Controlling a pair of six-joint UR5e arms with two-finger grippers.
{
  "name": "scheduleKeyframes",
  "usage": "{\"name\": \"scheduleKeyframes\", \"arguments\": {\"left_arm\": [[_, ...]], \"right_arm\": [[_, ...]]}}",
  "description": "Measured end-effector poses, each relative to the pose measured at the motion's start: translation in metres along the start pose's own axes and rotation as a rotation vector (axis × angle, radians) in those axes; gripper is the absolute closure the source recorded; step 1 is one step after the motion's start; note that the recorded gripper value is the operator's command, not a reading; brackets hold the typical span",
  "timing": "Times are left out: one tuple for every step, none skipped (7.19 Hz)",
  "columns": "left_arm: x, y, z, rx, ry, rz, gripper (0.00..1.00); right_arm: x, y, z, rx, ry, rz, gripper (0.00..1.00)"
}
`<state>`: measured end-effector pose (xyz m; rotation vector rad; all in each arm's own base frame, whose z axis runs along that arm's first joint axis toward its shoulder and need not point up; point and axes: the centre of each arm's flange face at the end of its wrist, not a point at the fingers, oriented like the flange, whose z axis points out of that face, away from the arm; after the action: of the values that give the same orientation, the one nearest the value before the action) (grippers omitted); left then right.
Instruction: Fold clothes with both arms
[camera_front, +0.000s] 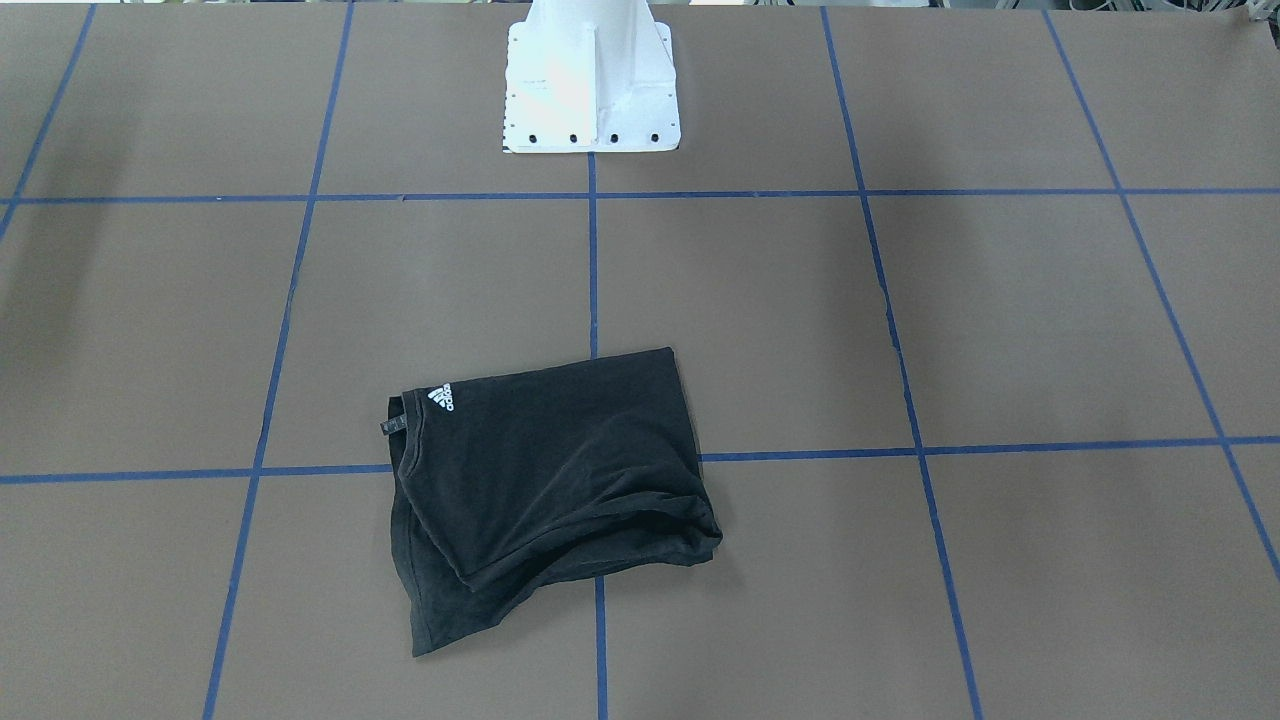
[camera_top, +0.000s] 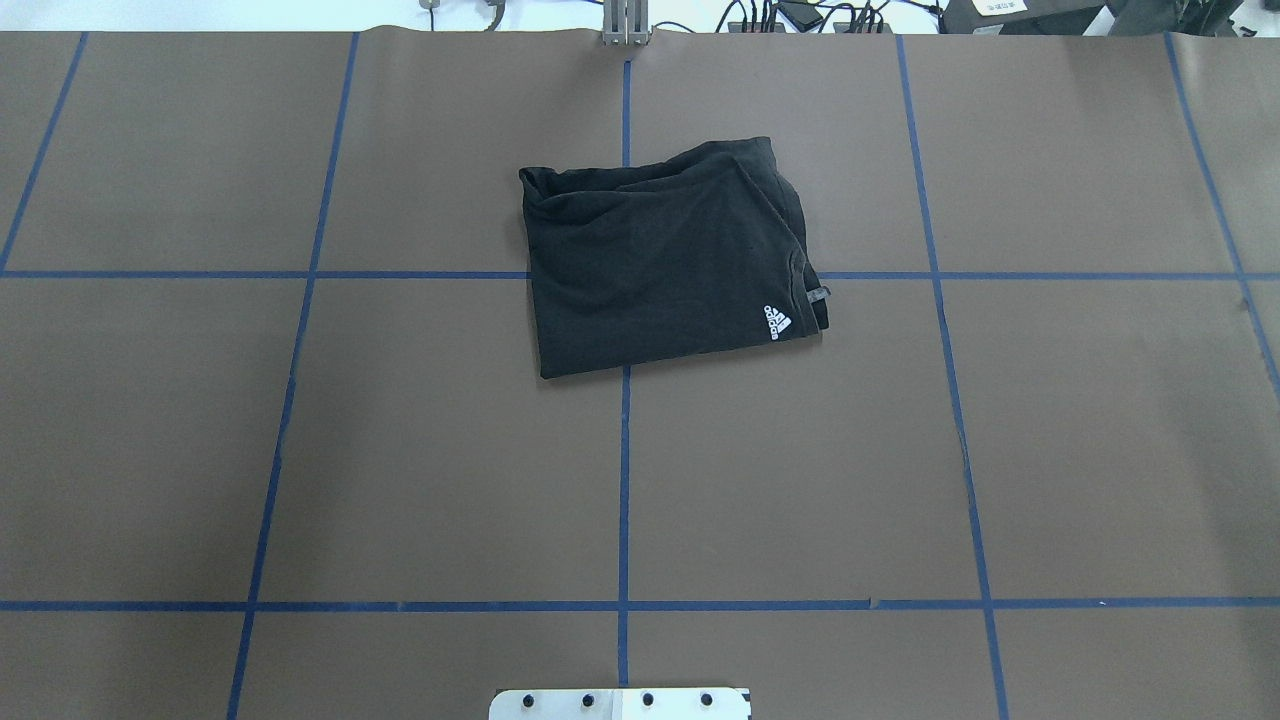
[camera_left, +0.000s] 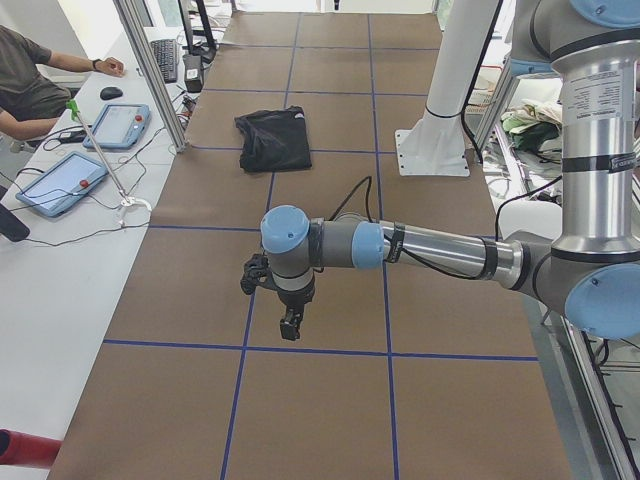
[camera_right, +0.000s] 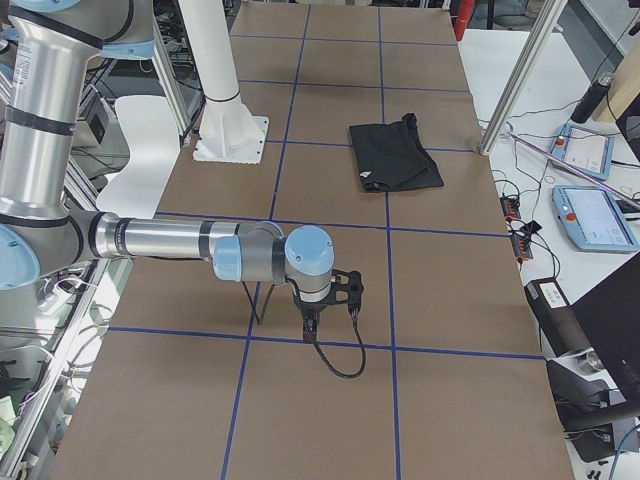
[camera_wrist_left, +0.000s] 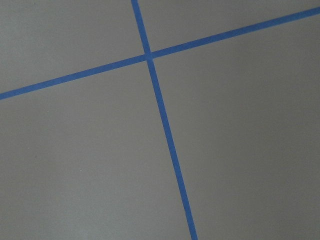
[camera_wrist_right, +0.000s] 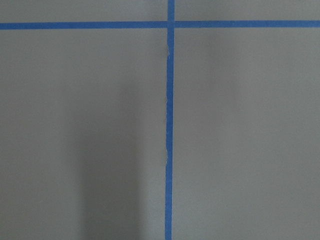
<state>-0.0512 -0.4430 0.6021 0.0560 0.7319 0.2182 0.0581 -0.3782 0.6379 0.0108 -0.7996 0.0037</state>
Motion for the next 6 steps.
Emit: {"name": "scheduleKeyframes", "arguments": {"left_arm": [[-0.002,0.001,0.000,0.001,0.001,-0.004,0.00],[-0.002,0.001,-0.001,0.002,0.002,-0.005,0.00],[-0.002,0.000,-0.001,0.005,0.001,-0.002,0.00],[-0.002,-0.001,-0.001,0.012,0.000,0.004,0.00],[-0.004,-0.003,0.001,0.021,-0.001,0.012,0.00],[-0.008,-0.004,0.005,0.031,-0.003,0.020,0.00]], "right_arm": [[-0.002,-0.002,-0.001,0.005,-0.002,0.014,0.00],[-0.006,-0.009,-0.004,0.013,-0.002,0.033,0.00],[-0.014,-0.021,-0.007,0.020,-0.001,0.034,0.00],[-0.021,-0.033,-0.008,0.023,0.000,0.027,0.00],[-0.024,-0.045,-0.006,0.023,0.000,0.025,0.00],[-0.023,-0.056,-0.002,0.019,0.001,0.028,0.00]]}}
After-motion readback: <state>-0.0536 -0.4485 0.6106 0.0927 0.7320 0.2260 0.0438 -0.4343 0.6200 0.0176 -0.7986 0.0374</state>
